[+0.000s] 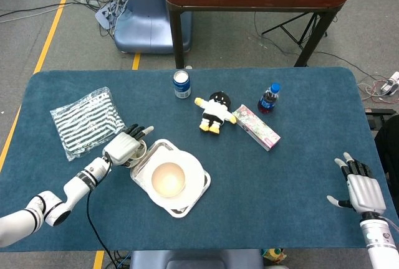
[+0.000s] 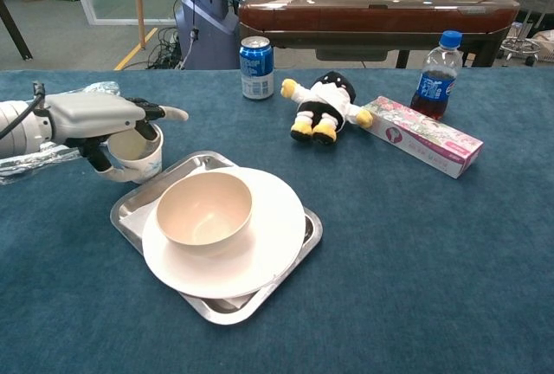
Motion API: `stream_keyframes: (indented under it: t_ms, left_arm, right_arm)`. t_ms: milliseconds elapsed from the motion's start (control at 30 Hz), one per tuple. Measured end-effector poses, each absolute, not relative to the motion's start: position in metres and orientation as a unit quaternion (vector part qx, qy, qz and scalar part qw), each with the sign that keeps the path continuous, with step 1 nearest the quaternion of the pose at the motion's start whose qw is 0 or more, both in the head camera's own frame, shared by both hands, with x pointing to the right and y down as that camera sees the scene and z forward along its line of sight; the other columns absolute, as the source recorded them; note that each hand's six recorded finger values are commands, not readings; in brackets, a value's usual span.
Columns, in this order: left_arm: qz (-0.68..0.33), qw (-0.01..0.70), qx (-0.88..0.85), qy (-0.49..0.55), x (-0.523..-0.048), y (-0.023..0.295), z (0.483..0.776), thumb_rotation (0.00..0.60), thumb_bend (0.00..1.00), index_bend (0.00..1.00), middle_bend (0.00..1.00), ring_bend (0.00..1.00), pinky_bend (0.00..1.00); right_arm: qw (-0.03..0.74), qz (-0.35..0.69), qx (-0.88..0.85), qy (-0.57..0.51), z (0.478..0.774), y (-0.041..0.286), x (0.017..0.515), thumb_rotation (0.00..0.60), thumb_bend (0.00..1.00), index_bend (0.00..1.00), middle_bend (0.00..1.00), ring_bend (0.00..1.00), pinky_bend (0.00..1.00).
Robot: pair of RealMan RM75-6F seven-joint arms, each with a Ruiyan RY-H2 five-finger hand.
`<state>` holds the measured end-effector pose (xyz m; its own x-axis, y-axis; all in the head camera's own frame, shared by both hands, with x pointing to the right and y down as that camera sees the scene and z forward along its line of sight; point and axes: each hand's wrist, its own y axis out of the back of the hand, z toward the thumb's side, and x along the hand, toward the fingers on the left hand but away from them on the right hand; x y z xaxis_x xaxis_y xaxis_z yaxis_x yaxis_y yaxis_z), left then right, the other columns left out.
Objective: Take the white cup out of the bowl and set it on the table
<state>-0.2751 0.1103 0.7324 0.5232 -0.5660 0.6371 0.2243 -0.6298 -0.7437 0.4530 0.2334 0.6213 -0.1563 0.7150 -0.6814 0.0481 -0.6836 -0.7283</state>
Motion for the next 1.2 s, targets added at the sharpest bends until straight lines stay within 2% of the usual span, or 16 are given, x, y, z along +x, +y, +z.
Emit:
stream_keyframes:
  t_ms: [133, 333, 700, 1000, 1067, 1133, 1200]
  left_arm:
    - [-0.470, 0.415, -0.771, 0.114, -0.277, 0.108, 0.727, 0.600, 0.32, 0.39, 0.00, 0.00, 0.00]
    - [-0.463, 0.421, -0.771, 0.121, -0.277, 0.104, 0.712, 0.600, 0.32, 0.33, 0.00, 0.00, 0.00]
    - [-0.454, 0.447, -0.758, 0.143, -0.282, 0.101, 0.678, 0.600, 0.32, 0.29, 0.00, 0.00, 0.00]
    - [-0.444, 0.466, -0.741, 0.192, -0.294, 0.110, 0.624, 0.600, 0.32, 0.27, 0.00, 0.00, 0.00]
    - [-0.444, 0.467, -0.735, 0.211, -0.303, 0.115, 0.610, 0.600, 0.32, 0.20, 0.00, 0.00, 0.00]
    - [-0.448, 0.466, -0.728, 0.229, -0.314, 0.123, 0.598, 0.600, 0.32, 0.07, 0.00, 0.00, 0.00]
    - [-0.454, 0.460, -0.722, 0.244, -0.326, 0.131, 0.590, 0.600, 0.32, 0.01, 0.00, 0.00, 0.00]
  right_arm:
    - [0.240, 0.693, -0.604, -0.313, 0.623, 0.234, 0.453, 0.600, 0.22, 0.00, 0.00, 0.00, 0.00]
    - [0.240, 0.693, -0.606, -0.309, 0.624, 0.234, 0.452, 0.600, 0.22, 0.00, 0.00, 0.00, 0.00]
    - [0.248, 0.686, -0.612, -0.306, 0.620, 0.236, 0.445, 0.600, 0.22, 0.00, 0.00, 0.00, 0.00]
    - [0.263, 0.672, -0.620, -0.309, 0.611, 0.238, 0.437, 0.600, 0.22, 0.00, 0.00, 0.00, 0.00]
    - [0.269, 0.667, -0.622, -0.310, 0.608, 0.239, 0.434, 0.600, 0.22, 0.00, 0.00, 0.00, 0.00]
    - [0.273, 0.663, -0.624, -0.310, 0.605, 0.241, 0.432, 0.600, 0.22, 0.00, 0.00, 0.00, 0.00]
    - [0.277, 0.660, -0.626, -0.310, 0.602, 0.242, 0.429, 0.600, 0.22, 0.00, 0.00, 0.00, 0.00]
